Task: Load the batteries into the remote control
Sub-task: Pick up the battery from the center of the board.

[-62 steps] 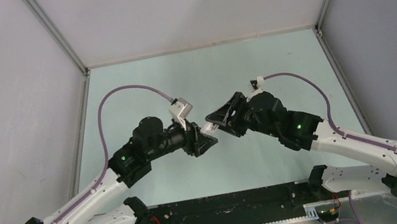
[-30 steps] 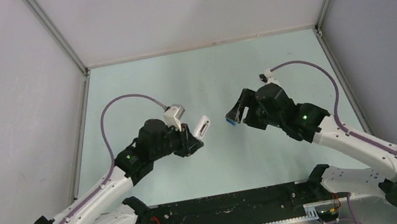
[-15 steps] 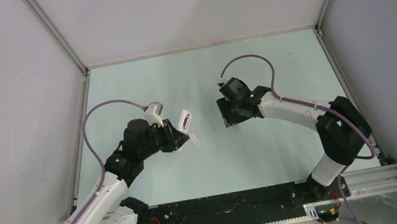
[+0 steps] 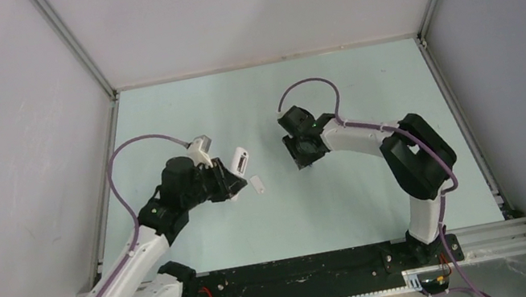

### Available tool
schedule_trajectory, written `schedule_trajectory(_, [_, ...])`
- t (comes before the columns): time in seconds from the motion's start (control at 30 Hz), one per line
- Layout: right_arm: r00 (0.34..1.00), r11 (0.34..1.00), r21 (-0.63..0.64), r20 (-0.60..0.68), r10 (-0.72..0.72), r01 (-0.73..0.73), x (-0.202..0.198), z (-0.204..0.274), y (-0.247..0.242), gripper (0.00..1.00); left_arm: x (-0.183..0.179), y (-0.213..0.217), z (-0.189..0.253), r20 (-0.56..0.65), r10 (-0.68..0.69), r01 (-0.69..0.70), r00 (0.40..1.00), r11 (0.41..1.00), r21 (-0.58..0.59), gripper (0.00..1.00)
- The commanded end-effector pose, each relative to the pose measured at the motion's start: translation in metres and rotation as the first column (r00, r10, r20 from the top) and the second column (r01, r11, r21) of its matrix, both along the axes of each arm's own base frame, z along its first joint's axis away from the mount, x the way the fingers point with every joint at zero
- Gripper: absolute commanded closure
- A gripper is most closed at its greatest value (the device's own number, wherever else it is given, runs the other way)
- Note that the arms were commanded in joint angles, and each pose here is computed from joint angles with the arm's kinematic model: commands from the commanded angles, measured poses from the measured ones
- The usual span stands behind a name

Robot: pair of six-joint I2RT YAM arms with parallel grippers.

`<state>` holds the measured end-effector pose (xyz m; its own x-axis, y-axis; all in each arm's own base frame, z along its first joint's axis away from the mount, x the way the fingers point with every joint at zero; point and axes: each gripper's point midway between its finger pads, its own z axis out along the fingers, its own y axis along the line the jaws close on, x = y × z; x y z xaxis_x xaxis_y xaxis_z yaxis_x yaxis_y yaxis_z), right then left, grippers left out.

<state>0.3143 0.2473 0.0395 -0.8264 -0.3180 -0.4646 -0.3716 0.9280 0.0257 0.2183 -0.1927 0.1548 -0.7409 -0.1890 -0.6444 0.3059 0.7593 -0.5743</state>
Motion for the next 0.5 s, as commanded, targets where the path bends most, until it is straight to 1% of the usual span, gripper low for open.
schedule_trajectory(0.0, [0.998,1.0,-0.01,0.059,0.0,0.001,0.024,0.008,0.002,0.59,0.006,-0.002,0.015,0.032,0.004,-0.003,0.999,0.999,-0.049,1.0])
schedule_trajectory(0.1, [0.997,1.0,-0.007,0.081,-0.004,0.005,0.031,0.009,0.004,0.61,0.007,-0.001,0.015,0.03,0.007,-0.006,1.0,0.999,-0.052,1.0])
schedule_trajectory(0.27, [0.998,1.0,-0.009,0.067,-0.005,0.006,0.036,0.002,0.003,0.61,0.007,0.0,0.016,0.032,0.008,-0.006,0.999,0.998,-0.057,1.0])
schedule_trajectory(0.47, [1.0,1.0,0.001,0.009,-0.004,0.004,0.035,-0.01,0.002,0.69,0.007,0.001,0.017,0.033,0.009,-0.007,0.999,0.998,-0.061,1.0])
